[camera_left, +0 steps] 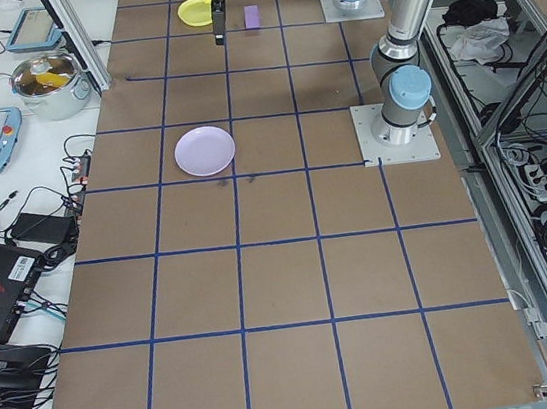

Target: Sort blocks by color into plates

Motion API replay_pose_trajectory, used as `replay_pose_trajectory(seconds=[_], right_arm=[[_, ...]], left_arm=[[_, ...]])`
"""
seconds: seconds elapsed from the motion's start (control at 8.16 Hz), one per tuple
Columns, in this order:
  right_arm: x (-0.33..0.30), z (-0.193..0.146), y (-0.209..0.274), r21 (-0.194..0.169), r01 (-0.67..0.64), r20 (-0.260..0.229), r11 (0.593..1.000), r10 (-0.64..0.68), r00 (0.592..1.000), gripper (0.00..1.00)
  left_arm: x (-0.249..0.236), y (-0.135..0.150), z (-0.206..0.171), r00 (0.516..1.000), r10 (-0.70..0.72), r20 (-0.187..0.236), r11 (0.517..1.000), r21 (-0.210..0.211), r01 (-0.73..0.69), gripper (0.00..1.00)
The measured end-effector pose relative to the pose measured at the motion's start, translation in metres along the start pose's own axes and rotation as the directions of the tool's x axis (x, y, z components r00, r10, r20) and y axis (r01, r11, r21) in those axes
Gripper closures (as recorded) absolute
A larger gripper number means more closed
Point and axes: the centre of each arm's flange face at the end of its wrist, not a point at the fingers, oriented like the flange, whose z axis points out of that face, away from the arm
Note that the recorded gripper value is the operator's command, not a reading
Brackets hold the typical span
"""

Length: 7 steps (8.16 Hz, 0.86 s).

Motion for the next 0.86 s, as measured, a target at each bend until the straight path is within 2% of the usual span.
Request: replay_pose_trajectory(seconds=[0.12,0.25,0.37,0.49,0.61,0.86], right_arm=[[0.001,0.005,-0.017,0.003,0.002,0.007,1.000,-0.002,1.000,0.65],[0.000,0.010,-0.028,0.005,0.005,0.016,1.000,-0.005,1.000,0.61],[-0.002,0.013,-0.035,0.006,0.008,0.022,1.000,-0.008,1.000,0.29],[-0.004,0.017,-0.039,0.009,0.010,0.027,1.000,-0.010,1.000,0.15],[-0.004,0.020,-0.042,0.012,0.011,0.028,1.000,-0.011,1.000,0.10],[-0.005,0.017,-0.041,0.020,0.012,0.028,1.000,-0.013,1.000,0.10]], left_arm=[[0.000,0.001,-0.001,1.000,0.000,0.000,1.000,-0.002,0.000,0.00],[0.000,0.001,0.000,1.000,0.000,-0.001,1.000,-0.003,0.000,0.00],[0.000,0.001,0.000,1.000,0.001,-0.001,1.000,-0.004,-0.001,0.00],[0.000,0.002,-0.002,1.000,0.001,0.000,1.000,-0.001,-0.001,0.00],[0.000,0.003,-0.003,1.000,0.001,-0.001,1.000,0.002,-0.001,0.00],[0.000,0.000,-0.001,1.000,0.000,-0.003,1.000,0.002,0.000,0.00]])
